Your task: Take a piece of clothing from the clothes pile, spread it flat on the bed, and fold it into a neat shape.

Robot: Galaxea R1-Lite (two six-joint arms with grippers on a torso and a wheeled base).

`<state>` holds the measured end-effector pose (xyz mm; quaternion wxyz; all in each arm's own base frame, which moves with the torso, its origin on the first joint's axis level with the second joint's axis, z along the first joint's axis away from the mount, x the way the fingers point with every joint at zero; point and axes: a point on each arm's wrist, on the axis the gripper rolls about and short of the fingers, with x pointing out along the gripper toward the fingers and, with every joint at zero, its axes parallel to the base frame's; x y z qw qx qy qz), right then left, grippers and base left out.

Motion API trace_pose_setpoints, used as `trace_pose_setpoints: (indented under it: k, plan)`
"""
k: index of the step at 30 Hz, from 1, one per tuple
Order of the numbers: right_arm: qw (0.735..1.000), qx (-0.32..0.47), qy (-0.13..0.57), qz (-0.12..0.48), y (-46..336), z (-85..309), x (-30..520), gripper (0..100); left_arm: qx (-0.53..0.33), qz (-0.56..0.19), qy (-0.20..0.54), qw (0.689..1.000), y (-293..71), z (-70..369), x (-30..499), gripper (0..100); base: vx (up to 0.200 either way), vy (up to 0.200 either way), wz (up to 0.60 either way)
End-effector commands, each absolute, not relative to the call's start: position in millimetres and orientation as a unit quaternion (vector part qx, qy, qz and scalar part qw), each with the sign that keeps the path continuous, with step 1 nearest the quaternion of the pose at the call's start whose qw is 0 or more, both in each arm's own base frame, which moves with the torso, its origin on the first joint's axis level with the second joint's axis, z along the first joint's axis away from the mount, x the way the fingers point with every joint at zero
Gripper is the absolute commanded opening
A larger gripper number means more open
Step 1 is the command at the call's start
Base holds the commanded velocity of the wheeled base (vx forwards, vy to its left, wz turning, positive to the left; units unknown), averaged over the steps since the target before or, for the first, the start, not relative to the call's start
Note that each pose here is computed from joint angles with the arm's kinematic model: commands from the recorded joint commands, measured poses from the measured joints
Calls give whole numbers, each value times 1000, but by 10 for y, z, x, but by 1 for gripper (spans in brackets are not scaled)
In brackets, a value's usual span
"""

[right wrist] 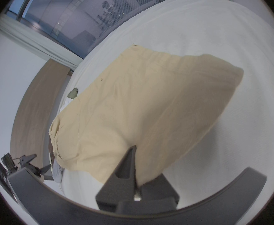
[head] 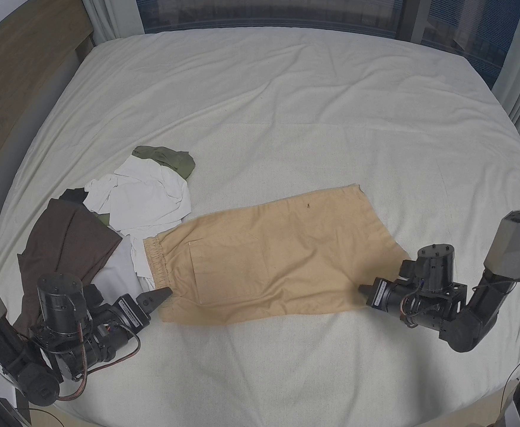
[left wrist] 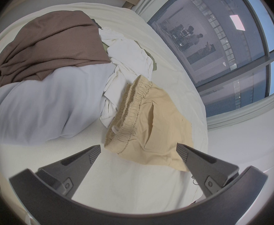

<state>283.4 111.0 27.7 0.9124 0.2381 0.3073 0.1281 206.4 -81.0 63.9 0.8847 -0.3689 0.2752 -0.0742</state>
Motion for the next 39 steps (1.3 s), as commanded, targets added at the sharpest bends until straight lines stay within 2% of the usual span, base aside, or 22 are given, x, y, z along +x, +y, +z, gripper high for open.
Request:
trace_pose_setpoints:
  k: [1,11,16,17,25,30,39]
  plan:
    - [917,230,306,107,919,341,2689,0,-362,-73,292,882,-848,565,2071,100,0,0,0]
    - [915,211,332,93,815,253,2550,0,-318,-79,333,884,-936,355,2099,100,0,0,0]
    - [916,206,330,95,810,263,2546,0,-317,-90,330,885,-1030,309,2181,100,0,0,0]
    - [917,204,330,95,806,263,2547,100,-315,-91,331,885,-1047,286,2202,100,0,0,0]
    - [923,208,306,111,762,437,2335,100,-314,-78,324,889,-1120,49,2398,100,0,0,0]
    - [932,216,262,130,720,709,2175,100,-315,-77,321,890,-1149,-51,2490,100,0,0,0]
    - [938,223,220,148,689,956,2004,100,-328,-84,303,891,-1190,-74,2668,100,0,0,0]
